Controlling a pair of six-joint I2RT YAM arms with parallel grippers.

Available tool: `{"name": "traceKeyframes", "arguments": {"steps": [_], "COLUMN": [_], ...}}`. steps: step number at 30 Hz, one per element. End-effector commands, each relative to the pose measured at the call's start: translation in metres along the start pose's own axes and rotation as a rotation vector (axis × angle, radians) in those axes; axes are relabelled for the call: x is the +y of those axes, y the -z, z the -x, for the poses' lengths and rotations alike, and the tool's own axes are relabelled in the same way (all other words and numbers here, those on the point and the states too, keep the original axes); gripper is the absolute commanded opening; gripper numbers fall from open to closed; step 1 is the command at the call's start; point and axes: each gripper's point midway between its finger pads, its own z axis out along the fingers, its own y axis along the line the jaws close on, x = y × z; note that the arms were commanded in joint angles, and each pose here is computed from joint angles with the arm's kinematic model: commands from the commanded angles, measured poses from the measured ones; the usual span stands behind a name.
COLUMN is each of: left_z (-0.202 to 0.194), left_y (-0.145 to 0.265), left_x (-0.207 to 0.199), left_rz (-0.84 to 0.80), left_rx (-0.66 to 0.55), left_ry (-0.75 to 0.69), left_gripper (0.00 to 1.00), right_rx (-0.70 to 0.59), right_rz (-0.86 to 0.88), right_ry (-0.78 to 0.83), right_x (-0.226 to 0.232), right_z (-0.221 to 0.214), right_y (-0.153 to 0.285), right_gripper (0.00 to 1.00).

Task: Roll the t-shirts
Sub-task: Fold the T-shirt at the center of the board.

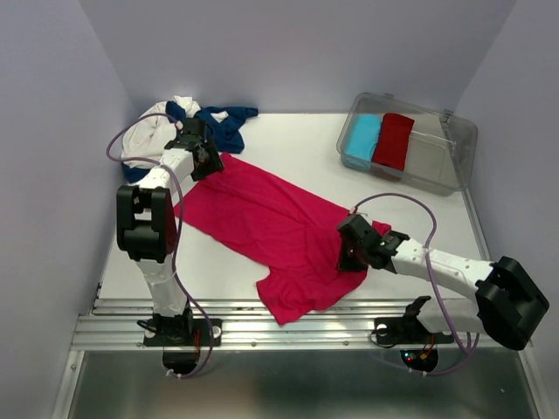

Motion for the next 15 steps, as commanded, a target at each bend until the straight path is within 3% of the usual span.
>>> {"name": "traceKeyframes", "arguments": {"steps": [1,15], "left_z": [0.005,-0.002], "left_y": [-0.012,-0.046], "left_x": [0.016,0.048], "left_rz": [0.071,0.154], "left_rx": [-0.035,-0.003], "left_ry": [0.033,0.064], "left_gripper": [0.61,0.59], "right_rx": [-0.023,-0.025], "right_rz": [-0.012,-0.024], "right_ry": [-0.002,0.008], "right_x": [0.0,0.001], "right_z": [0.003,0.006], "right_y": [-0.002,-0.004], "right_gripper": [0.01,0.01]}}
